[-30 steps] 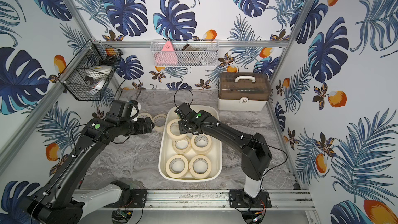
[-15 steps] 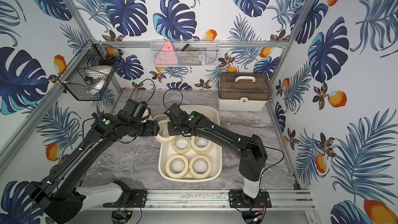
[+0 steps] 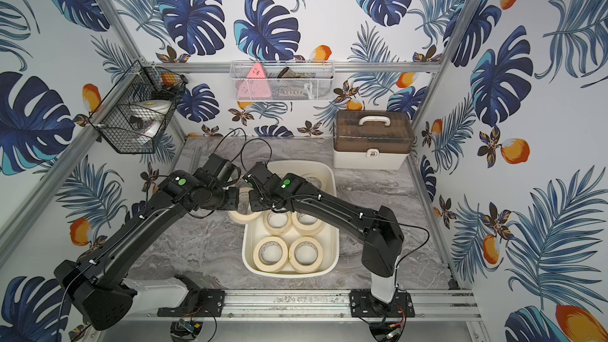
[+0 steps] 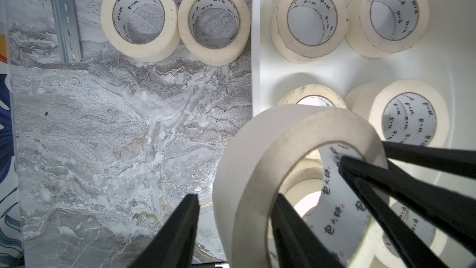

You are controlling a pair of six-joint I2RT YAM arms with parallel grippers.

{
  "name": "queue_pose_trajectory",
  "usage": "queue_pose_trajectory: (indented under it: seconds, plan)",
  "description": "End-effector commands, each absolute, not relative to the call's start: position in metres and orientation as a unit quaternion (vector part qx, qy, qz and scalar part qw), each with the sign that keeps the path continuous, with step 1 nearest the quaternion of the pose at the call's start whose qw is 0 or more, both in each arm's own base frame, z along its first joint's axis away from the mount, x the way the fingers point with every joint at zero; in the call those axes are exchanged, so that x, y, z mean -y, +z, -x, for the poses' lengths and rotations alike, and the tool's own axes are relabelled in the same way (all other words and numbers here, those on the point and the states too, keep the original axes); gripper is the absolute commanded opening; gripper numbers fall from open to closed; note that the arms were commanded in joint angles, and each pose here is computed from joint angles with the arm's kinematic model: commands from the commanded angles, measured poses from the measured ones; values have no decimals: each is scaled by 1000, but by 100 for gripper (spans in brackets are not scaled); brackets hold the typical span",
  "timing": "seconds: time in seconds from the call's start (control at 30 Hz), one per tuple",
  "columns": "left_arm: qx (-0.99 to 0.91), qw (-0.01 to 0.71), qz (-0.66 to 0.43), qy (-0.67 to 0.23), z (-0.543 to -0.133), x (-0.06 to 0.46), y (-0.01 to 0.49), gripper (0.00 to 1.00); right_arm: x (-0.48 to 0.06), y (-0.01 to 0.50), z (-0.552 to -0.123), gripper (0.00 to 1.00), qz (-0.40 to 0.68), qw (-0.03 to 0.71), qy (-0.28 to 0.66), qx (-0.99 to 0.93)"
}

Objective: Take out the art tape in the storage box
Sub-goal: Place the art tape at the center of the board.

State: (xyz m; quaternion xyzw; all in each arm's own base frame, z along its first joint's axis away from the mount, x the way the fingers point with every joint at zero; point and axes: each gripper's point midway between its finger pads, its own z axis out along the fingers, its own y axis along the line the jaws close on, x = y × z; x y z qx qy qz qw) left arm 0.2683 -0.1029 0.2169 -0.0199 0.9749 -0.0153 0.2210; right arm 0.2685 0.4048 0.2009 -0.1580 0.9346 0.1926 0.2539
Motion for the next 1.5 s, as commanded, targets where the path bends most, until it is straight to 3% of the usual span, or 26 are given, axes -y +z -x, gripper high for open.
queue_pose_trajectory:
  seconds: [0.0, 0.2, 0.33, 0.47, 0.57, 0.93, 1.47]
  plan:
    - [-975, 222, 20, -13, -271, 104, 214, 39, -410, 208, -270, 10, 157, 265, 203, -929]
    - [-972, 234, 14, -32, -275, 111, 216, 14, -409, 213, -268, 22, 163, 274, 205, -925]
    - [-969, 241, 19, -42, -277, 113, 218, 2, -406, 224, -268, 42, 164, 285, 210, -921]
    - [-964, 260, 33, -48, -282, 113, 225, 0, -401, 243, -263, 59, 164, 301, 235, -910]
    - [-958, 279, 54, -33, -286, 105, 232, 0, -393, 255, -262, 65, 163, 315, 236, -905]
    - [-938, 305, 165, 8, -302, 57, 222, 0, -359, 282, -257, 71, 149, 346, 220, -900]
    - [-922, 251, 294, -2, -288, 20, 109, 0, -299, 279, -262, 75, 113, 375, 174, -904]
